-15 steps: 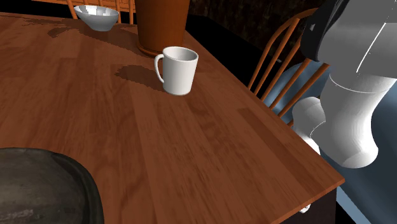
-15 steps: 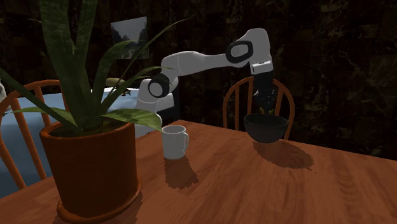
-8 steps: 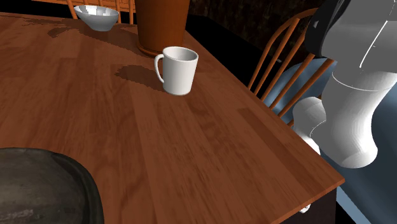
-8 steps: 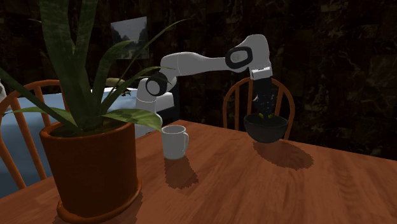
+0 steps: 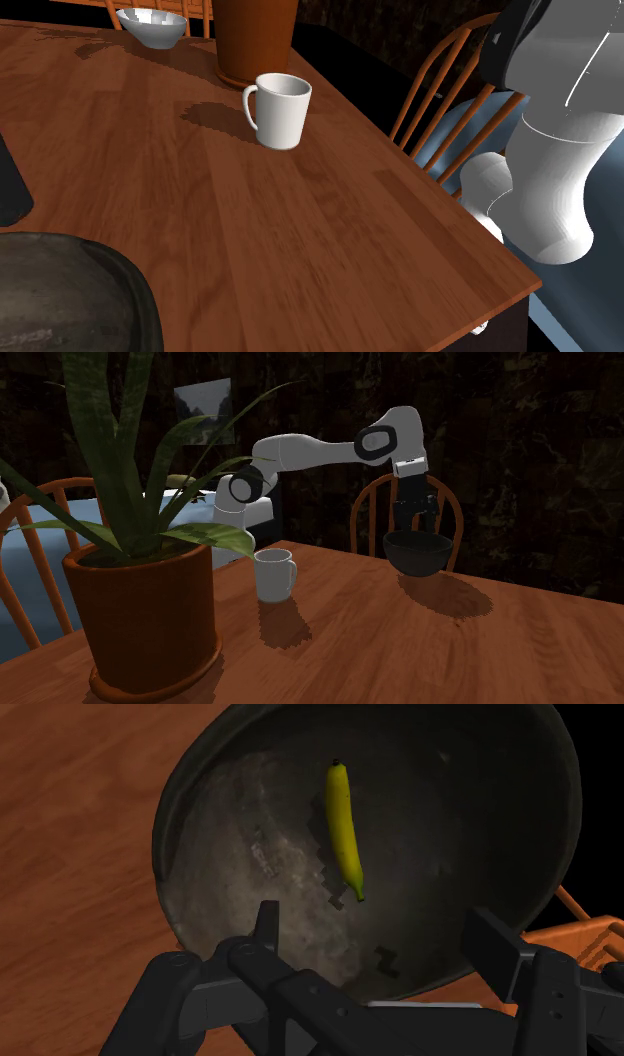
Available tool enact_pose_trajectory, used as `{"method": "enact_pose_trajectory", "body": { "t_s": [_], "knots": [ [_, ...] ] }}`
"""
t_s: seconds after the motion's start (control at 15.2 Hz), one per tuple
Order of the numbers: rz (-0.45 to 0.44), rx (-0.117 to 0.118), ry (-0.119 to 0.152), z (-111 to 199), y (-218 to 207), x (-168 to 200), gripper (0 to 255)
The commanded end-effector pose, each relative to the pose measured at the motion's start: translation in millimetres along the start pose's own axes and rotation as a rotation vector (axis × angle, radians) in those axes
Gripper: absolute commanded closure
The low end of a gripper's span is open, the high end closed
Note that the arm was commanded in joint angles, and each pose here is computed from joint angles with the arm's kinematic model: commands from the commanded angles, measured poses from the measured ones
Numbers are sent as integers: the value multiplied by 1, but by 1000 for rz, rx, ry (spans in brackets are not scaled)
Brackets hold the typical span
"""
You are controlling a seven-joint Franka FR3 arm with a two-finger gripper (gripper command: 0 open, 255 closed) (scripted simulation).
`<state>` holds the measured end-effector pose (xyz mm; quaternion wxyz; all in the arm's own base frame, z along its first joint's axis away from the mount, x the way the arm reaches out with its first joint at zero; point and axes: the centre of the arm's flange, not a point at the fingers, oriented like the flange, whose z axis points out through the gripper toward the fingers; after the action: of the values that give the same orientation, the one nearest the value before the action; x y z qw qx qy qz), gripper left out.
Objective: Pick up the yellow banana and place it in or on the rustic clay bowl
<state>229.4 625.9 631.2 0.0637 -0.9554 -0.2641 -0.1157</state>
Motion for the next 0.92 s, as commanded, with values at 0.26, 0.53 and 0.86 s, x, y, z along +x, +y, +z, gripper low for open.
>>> {"method": "enact_pose_trajectory", "body": {
  "t_s": [0.26, 0.53, 0.86],
  "knots": [
    [0, 0, 0, -40, 0, 0, 0],
    [0, 0, 0, -50, 0, 0, 0],
    [0, 0, 0, -50, 0, 0, 0]
  ]
}}
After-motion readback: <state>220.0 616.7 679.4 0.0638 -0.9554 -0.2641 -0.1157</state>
